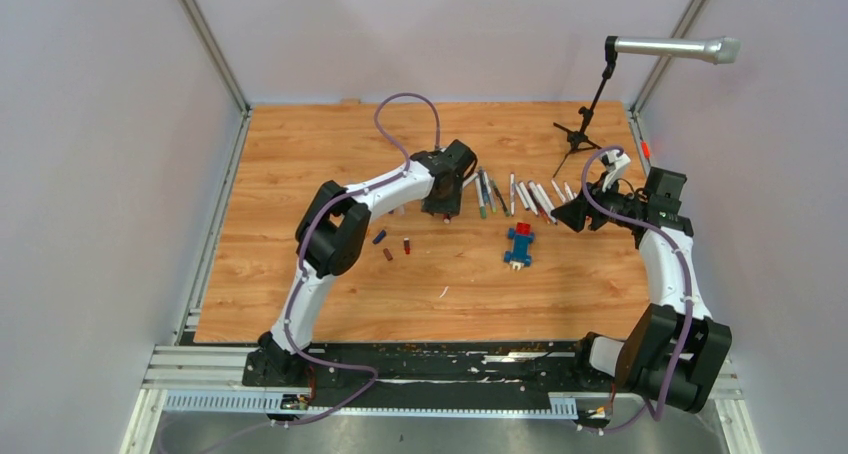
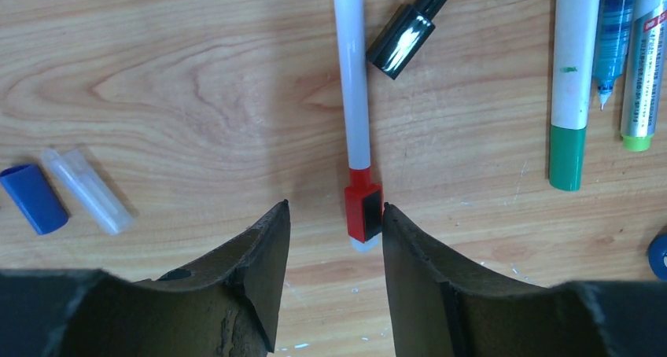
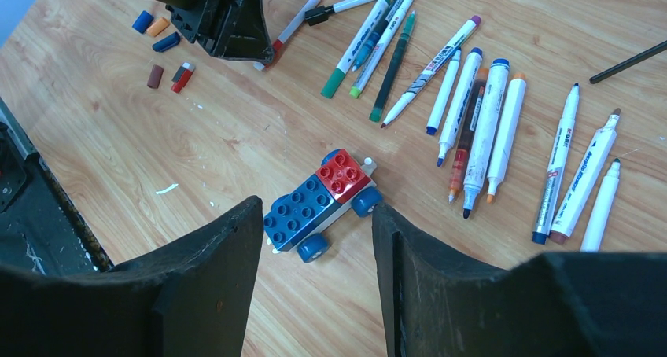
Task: Open the pen caps
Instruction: Pick up the pen from the center of the board.
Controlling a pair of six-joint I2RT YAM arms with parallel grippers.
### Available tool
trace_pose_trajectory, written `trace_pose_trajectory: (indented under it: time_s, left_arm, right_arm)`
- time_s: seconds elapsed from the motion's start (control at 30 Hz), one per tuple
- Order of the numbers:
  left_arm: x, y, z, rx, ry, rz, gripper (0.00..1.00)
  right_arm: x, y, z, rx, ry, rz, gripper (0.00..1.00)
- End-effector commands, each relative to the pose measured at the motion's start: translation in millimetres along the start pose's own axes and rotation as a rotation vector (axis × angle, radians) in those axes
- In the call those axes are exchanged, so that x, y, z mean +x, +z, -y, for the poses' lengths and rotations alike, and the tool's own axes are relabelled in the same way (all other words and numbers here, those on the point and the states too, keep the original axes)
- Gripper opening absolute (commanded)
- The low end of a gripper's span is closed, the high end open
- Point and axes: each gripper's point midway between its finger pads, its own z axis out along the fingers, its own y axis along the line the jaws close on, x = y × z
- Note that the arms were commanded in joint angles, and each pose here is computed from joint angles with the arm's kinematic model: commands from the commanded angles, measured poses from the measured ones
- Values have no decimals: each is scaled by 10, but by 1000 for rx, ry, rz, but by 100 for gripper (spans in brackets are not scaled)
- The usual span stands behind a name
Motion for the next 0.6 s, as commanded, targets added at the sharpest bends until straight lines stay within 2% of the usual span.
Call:
trace_pose_trajectory:
  time_s: [0.0,0.27,0.57]
  left_arm:
    - [-65,-20,131,37,25,5,53]
    - [4,104,116,20,36,-25,49]
    - [91,82,54,11,54,-46,34]
  right_arm:
    - [-149,-12,-29,-28,-56,32,54]
    - [-141,-7,-30,-30,-55,30,54]
    - [-143,-8,-33,-32,-57,31,54]
